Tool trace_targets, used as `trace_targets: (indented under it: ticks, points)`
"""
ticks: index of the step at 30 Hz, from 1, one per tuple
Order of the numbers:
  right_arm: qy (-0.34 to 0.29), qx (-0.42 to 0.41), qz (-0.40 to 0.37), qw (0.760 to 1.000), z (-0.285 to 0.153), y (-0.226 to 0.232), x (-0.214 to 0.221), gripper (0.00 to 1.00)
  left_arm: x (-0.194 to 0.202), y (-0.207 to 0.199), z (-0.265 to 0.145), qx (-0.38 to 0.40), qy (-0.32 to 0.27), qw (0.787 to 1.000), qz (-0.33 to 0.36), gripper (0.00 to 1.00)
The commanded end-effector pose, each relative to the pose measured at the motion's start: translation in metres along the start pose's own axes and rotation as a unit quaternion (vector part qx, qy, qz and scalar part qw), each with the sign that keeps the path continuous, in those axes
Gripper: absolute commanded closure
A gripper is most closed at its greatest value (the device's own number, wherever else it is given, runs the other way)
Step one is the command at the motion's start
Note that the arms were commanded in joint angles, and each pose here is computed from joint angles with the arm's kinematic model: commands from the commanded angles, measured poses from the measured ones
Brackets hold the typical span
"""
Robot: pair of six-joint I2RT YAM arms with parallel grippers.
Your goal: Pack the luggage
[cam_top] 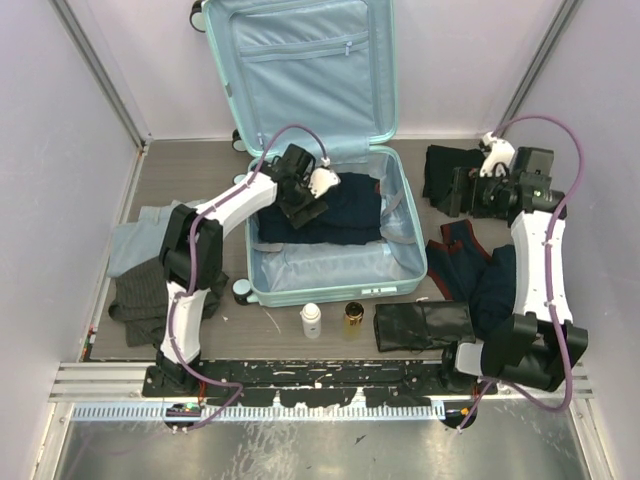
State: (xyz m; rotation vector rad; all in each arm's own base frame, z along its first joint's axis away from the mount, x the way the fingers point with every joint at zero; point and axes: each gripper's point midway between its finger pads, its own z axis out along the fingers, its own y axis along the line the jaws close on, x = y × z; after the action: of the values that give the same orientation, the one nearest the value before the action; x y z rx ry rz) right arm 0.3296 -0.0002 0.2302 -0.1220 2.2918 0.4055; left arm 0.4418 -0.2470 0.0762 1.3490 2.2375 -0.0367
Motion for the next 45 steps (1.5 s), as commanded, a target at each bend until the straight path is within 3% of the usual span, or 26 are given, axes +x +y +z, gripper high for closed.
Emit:
trace_targets:
  ticks: [1, 6, 14, 19, 28, 40, 43, 45]
  points:
    - [-0.021, 0.064, -0.040, 0.997, -0.001, -0.036, -0.028, 0.08, -0.019, 0.025, -0.051, -0.018, -0.055, 0.997, -0.052, 0.12]
    - [-0.029, 0.112, -0.028, 0.993, 0.025, -0.073, -0.055, 0.11, -0.025, 0.022, -0.092, -0.013, -0.077, 0.994, -0.081, 0.02]
    - [-0.012, 0.161, -0.038, 0.986, 0.088, -0.107, -0.082, 0.19, -0.026, 0.029, -0.129, -0.030, -0.105, 0.986, -0.129, 0.00]
    - [0.012, 0.183, -0.046, 0.982, 0.140, -0.116, -0.087, 0.24, -0.018, 0.034, -0.134, -0.039, -0.101, 0.983, -0.148, 0.00]
    - [0.027, 0.190, -0.050, 0.980, 0.216, -0.116, -0.085, 0.23, 0.000, 0.038, -0.130, -0.042, -0.076, 0.980, -0.179, 0.00]
    - [0.063, 0.238, -0.059, 0.967, 0.279, -0.150, -0.056, 0.23, 0.009, 0.046, -0.127, -0.048, -0.056, 0.980, -0.186, 0.01]
    - [0.088, 0.244, -0.052, 0.965, 0.281, -0.156, -0.035, 0.32, 0.006, 0.051, -0.129, -0.052, -0.061, 0.979, -0.187, 0.01]
    - [0.104, 0.235, -0.034, 0.966, 0.279, -0.155, -0.020, 0.49, 0.005, 0.056, -0.130, -0.055, -0.064, 0.979, -0.187, 0.01]
